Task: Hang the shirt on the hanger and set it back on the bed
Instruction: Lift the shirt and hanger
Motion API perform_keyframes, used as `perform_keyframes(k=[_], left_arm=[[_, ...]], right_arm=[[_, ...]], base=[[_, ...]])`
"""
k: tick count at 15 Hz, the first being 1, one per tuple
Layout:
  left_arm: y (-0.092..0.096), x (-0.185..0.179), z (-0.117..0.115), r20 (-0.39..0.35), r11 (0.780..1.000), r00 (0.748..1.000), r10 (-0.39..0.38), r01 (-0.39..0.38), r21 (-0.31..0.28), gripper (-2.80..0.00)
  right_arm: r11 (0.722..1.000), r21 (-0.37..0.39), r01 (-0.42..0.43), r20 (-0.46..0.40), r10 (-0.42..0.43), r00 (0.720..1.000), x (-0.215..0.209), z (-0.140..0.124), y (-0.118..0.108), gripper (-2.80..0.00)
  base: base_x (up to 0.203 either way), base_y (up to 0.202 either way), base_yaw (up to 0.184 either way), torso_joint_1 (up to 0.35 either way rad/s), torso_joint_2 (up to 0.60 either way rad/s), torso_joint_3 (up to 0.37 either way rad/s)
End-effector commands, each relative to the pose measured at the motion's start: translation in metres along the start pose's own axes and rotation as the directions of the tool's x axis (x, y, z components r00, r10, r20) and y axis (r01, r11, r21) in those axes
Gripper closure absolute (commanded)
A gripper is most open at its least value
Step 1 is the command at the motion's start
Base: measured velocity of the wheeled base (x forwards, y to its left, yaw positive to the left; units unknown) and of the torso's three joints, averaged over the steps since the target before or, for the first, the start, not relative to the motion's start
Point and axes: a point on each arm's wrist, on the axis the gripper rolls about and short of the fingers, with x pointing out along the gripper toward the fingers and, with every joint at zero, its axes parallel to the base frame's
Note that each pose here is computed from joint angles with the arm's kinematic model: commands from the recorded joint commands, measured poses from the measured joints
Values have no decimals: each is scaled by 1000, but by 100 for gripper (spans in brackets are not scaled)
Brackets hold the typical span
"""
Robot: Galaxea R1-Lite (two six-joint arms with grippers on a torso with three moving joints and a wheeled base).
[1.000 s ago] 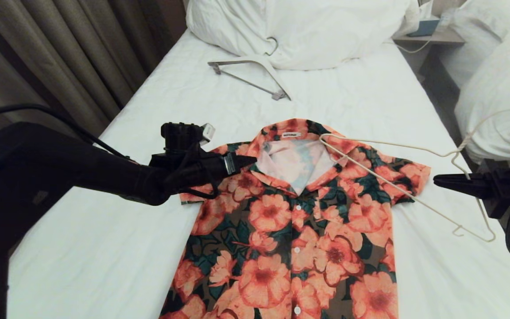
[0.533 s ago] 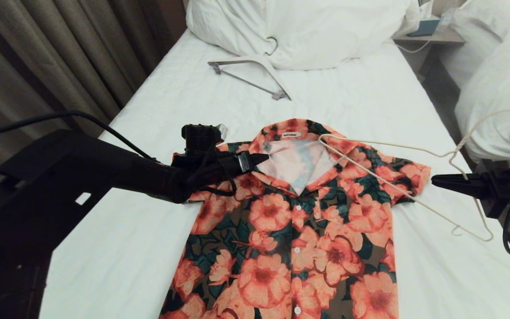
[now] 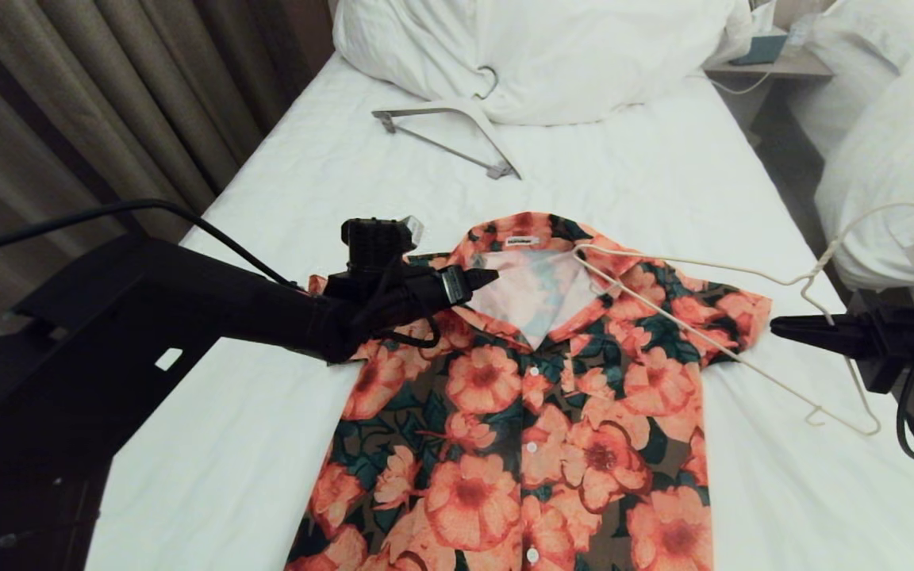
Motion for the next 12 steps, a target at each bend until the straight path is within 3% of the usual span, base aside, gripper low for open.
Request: perform_keyframes(k=[1,10,11,12], left_arm=[[-6,0,0,8,1000,1000,-17,17,3,-280],[8,24,-13,50,1000,999,5,-5,17,-280],[9,25,-11,62,1000,998,9,-10,18,0],[9,25,-10,70,1000,997,20,-22,17,0]], right_arm=[[1000,-6,-6,5,6,1000,0,0,-1,0],[1000,2,-12,4,12,1000,4,-6,-7,0],[1000,3,-12,4,12,1000,4,-7,-8,0],[1000,3,-12,4,12,1000,4,-7,-8,0]], base=[[0,0,0,0,0,0],[0,0,0,0,0,0],[0,0,0,0,0,0],[0,0,0,0,0,0]])
